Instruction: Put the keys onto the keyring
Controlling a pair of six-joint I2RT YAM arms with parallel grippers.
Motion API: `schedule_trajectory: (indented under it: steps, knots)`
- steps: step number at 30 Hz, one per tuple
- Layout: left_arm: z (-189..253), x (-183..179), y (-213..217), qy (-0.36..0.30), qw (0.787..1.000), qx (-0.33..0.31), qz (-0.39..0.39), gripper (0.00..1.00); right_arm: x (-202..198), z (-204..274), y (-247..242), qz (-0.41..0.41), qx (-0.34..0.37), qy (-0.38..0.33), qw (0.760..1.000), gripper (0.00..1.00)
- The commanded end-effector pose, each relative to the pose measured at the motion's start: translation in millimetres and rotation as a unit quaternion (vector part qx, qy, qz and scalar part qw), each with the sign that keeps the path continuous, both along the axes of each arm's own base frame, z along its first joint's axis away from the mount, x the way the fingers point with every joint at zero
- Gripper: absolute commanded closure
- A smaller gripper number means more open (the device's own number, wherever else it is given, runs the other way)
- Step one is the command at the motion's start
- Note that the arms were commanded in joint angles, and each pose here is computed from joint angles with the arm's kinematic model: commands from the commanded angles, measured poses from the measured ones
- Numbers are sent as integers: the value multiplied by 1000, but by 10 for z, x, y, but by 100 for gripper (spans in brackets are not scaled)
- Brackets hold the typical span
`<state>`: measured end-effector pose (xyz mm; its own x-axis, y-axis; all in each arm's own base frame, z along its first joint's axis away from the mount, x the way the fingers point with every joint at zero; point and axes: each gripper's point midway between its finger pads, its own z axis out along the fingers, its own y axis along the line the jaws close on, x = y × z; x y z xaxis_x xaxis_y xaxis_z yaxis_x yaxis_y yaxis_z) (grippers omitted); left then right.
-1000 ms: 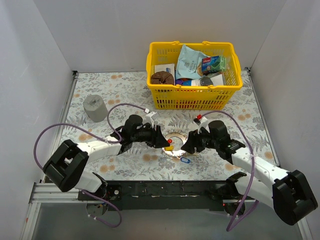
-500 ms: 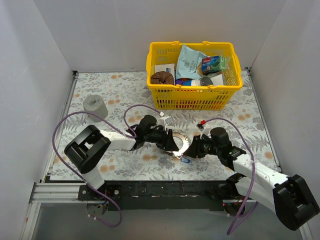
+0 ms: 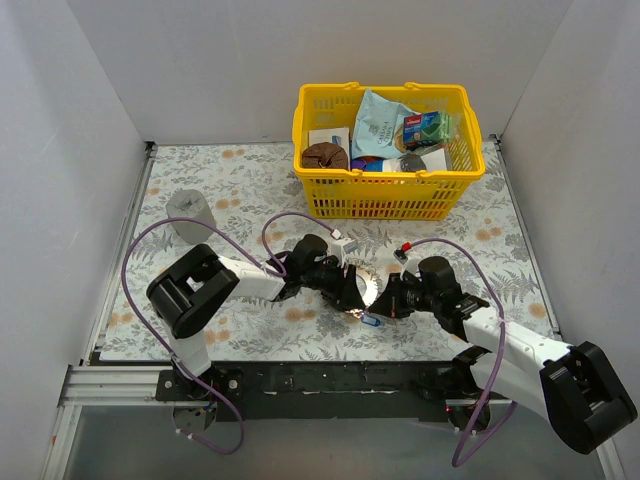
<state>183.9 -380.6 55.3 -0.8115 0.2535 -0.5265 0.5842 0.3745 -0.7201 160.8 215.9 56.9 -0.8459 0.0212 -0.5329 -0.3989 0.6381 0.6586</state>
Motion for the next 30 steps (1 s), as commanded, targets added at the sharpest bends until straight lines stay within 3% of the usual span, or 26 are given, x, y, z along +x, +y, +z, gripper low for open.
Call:
schedule_trajectory:
  steps: [1, 25, 30]
  knots:
    - [57, 57, -62, -24, 1000, -1, -1, 58, -7, -126, -56, 0, -26, 2, 1000, 99]
    - [-67, -59, -111, -33, 999, 18, -27, 63, -10, -377, -41, 4, -60, 28, 998, 99]
    - [-93, -62, -127, -34, 999, 20, -31, 68, 5, -371, -21, 6, -57, 27, 998, 99]
